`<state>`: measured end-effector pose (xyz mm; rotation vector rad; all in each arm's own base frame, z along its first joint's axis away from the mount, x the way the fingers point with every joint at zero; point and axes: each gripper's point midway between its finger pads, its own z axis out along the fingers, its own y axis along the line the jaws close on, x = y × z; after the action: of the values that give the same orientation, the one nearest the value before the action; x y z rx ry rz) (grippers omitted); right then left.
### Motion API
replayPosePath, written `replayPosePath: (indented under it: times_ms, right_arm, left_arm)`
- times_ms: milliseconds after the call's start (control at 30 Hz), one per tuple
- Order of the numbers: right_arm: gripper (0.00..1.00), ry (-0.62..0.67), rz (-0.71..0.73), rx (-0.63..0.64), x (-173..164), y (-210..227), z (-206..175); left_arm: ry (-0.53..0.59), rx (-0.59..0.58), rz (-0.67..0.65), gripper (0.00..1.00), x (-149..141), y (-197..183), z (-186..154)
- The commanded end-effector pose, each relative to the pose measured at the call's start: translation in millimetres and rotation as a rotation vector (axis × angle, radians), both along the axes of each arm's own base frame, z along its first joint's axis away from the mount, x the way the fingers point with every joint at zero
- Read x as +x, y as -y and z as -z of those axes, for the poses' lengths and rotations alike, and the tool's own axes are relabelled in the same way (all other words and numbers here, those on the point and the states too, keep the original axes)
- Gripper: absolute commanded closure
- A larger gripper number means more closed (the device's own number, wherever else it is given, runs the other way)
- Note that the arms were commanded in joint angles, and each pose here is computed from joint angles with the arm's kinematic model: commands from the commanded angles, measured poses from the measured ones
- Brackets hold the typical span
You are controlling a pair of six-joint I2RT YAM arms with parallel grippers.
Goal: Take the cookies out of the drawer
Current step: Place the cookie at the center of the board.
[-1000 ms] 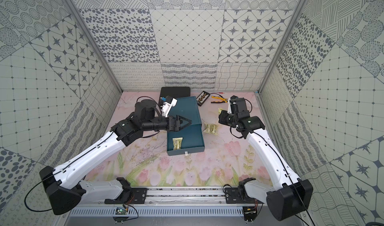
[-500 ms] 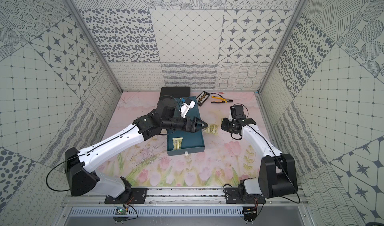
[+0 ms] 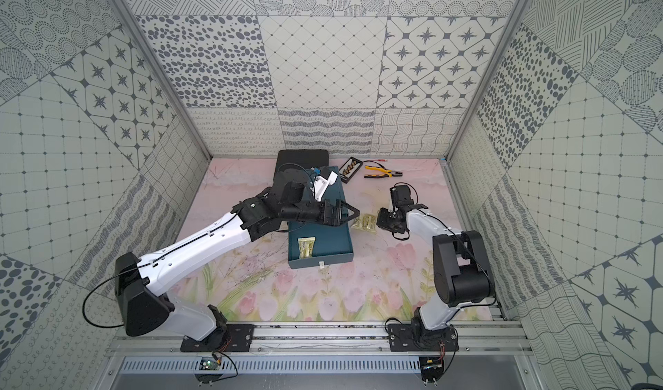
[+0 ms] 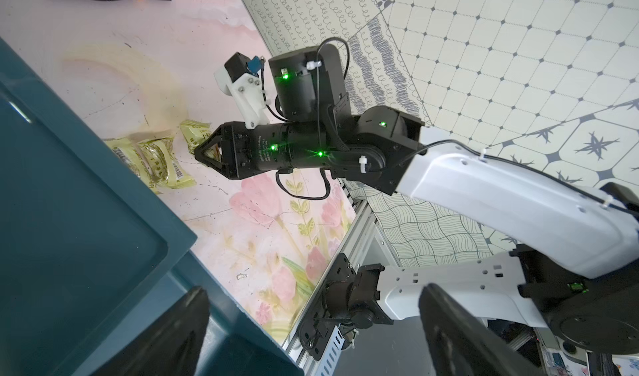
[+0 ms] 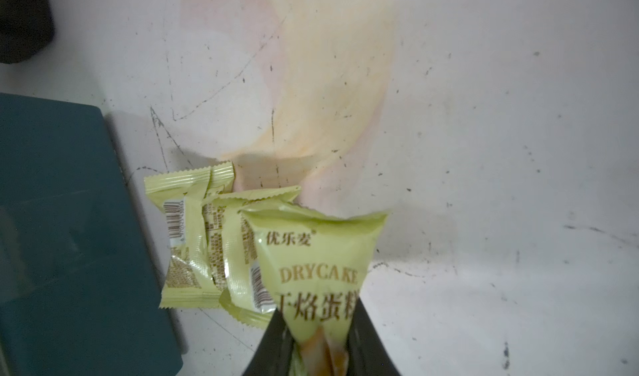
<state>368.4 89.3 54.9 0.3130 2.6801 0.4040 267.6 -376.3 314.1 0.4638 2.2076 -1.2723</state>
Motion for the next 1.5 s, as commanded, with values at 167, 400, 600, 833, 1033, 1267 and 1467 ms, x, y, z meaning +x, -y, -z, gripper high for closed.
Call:
replayPosePath:
  times_ms: [167,400,600,833,1033,1267,1467]
  right_arm:
    - [0.88,0.001,0.031,0.023,5,-1,11]
    - [0.77,-0.023,0.029,0.036,0,-3,17]
    - [0.71,-0.031,0.035,0.046,-6,-5,19]
    - [0.48,-0.013,0.029,0.060,-6,-8,8]
    - [0.41,0.047,0.031,0.057,-5,-5,-21]
    - [0.38,0.182,-0.003,-0.033,-10,-1,-92]
    - [0.34,0.370,-0.080,0.033,-18,-21,-179]
  left_arm:
    - [0.095,0.066,-0.095,0.01,9,-28,-6]
    - [0.105,0.065,-0.171,0.01,17,-59,-14]
    - [0.108,0.078,-0.227,0.01,18,-85,-11]
    - [0.115,0.067,-0.249,0.01,18,-101,-18]
    - [0.150,0.091,-0.289,0.01,20,-115,-21]
    - [0.111,0.122,-0.369,0.01,33,-143,-8]
    - [0.069,0.087,-0.387,0.01,39,-156,-4]
